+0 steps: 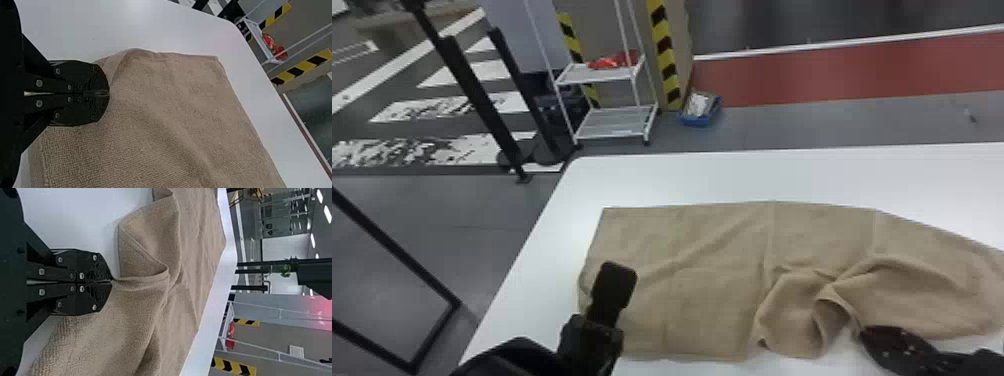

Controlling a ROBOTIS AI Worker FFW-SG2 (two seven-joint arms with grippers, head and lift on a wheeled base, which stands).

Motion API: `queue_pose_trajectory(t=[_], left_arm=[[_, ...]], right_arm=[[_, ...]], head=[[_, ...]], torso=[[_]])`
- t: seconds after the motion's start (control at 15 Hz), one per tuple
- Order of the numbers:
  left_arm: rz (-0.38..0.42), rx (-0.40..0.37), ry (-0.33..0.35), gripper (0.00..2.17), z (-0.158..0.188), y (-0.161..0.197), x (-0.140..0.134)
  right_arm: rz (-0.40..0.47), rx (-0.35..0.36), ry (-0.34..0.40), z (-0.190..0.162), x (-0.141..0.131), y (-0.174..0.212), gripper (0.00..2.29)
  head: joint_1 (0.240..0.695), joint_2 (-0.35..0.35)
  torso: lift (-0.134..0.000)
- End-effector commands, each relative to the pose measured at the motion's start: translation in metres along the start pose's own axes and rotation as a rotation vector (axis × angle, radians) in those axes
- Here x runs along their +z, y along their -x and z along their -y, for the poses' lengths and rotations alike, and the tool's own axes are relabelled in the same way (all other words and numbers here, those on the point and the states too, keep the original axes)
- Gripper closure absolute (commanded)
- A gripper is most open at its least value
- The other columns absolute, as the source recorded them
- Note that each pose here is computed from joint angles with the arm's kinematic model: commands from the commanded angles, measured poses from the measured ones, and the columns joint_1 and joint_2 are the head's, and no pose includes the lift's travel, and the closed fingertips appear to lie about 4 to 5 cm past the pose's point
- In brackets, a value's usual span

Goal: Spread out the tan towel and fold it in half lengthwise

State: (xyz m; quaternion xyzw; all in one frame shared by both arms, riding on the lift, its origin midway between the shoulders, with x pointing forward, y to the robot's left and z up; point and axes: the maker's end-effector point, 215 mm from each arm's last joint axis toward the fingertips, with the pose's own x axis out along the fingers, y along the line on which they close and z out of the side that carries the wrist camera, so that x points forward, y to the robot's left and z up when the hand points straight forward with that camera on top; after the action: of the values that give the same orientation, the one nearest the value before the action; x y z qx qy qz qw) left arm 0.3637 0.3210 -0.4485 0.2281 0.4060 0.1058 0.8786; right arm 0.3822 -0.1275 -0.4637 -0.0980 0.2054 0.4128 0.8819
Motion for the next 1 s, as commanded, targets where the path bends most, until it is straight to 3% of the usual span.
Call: queue_pose_trajectory(t=[0.0,0.2,0.4,0.53,0.6,0.73,0.87,0.93], left_arm=[[-0.005,0.001,-0.002,1.91,0.0,-0.001,-0.002],[-0.006,0.01,-0.003,1.91,-0.004,0.001,-0.004],[-0.006,0.009,-0.002,1.91,-0.004,0.002,-0.005],[0.001,0.001,-0.002,1.91,0.0,0.002,-0.002],[0.002,-0.003,-0.005,1.91,0.001,0.003,-0.002],[0.001,-0.004,-0.012,1.91,0.004,0.003,-0.002],[-0.001,-0.003,-0.013,1.91,0.004,0.003,-0.003],[0.0,0.002,-0.013,1.91,0.002,0.002,-0.002]], right_arm=[[0.023,-0.013,-0.006,0.007,0.014,0.005,1.57],[0.065,-0.104,-0.048,0.056,0.032,0.04,1.57],[0.089,-0.266,-0.084,0.151,0.044,0.098,1.57],[0.089,-0.323,-0.134,0.201,0.049,0.127,1.57],[0.085,-0.329,-0.141,0.217,0.054,0.133,1.56],[0.079,-0.327,-0.142,0.237,0.064,0.136,1.56],[0.037,-0.289,-0.16,0.233,0.052,0.117,1.54],[0.013,-0.261,-0.149,0.222,0.046,0.102,1.4]], head=[[0.695,0.291],[0.695,0.282],[0.695,0.195],[0.695,0.122],[0.695,0.052],[0.695,-0.003],[0.695,-0.037],[0.695,-0.039]], torso=[[-0.128],[-0.128],[-0.128],[-0.128],[-0.128],[-0.128],[-0.128],[-0.128]])
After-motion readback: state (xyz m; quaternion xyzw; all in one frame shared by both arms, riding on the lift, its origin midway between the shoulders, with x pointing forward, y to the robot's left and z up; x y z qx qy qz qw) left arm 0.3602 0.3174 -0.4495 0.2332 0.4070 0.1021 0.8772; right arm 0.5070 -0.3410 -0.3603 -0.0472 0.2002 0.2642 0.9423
